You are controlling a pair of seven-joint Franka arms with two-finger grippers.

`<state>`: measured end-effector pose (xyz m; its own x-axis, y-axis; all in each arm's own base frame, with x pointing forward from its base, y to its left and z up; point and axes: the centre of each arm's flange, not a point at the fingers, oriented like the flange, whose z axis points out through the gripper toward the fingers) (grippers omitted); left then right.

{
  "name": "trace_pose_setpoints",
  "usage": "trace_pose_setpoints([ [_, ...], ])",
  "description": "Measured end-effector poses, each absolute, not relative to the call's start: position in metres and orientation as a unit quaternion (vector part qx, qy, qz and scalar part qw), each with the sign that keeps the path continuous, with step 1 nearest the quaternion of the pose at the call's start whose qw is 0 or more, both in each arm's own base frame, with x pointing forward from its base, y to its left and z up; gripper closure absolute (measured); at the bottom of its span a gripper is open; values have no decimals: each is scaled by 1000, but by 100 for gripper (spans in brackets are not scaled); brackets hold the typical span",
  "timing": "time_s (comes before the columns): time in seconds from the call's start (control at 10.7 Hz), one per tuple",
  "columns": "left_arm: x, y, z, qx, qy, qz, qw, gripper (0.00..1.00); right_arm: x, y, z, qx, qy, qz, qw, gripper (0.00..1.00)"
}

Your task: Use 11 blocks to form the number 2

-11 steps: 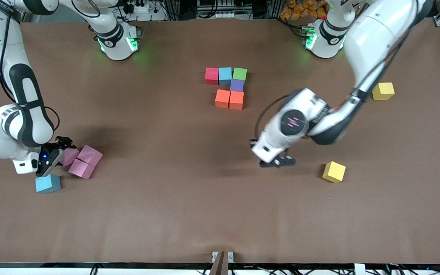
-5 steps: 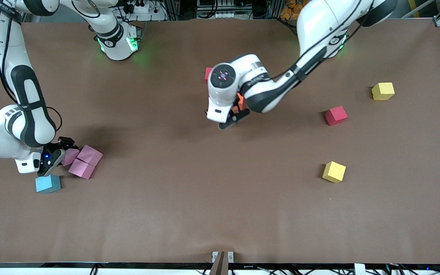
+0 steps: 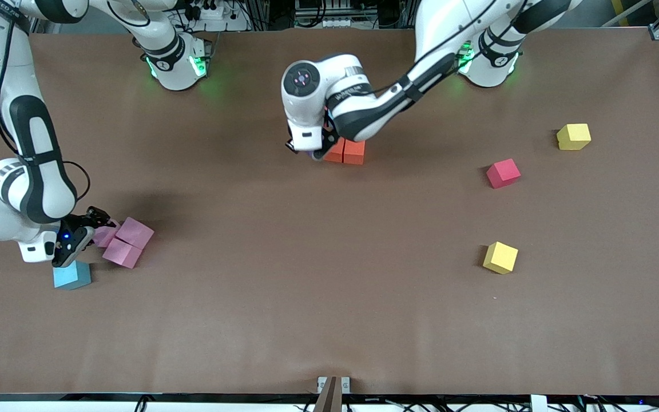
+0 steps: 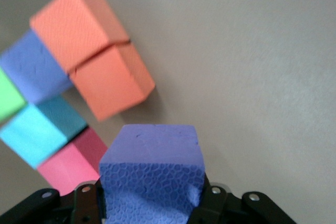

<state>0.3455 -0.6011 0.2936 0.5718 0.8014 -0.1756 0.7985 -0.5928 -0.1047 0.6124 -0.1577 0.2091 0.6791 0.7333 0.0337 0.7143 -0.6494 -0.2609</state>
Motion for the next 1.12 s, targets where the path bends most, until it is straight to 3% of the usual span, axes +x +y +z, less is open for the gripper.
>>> trace_pose_setpoints([
  [0.37,328,-614,271,-820,-562,109,-8,41,643,-129,260,-913,-384,39,136,41],
  [0.75,320,-607,242,-780,-620,85,-18,41,665,-51,335,-937,-328,62,103,41],
  [1.12,316,-603,231,-756,-648,87,-30,41,667,4,346,-956,-272,69,91,41],
])
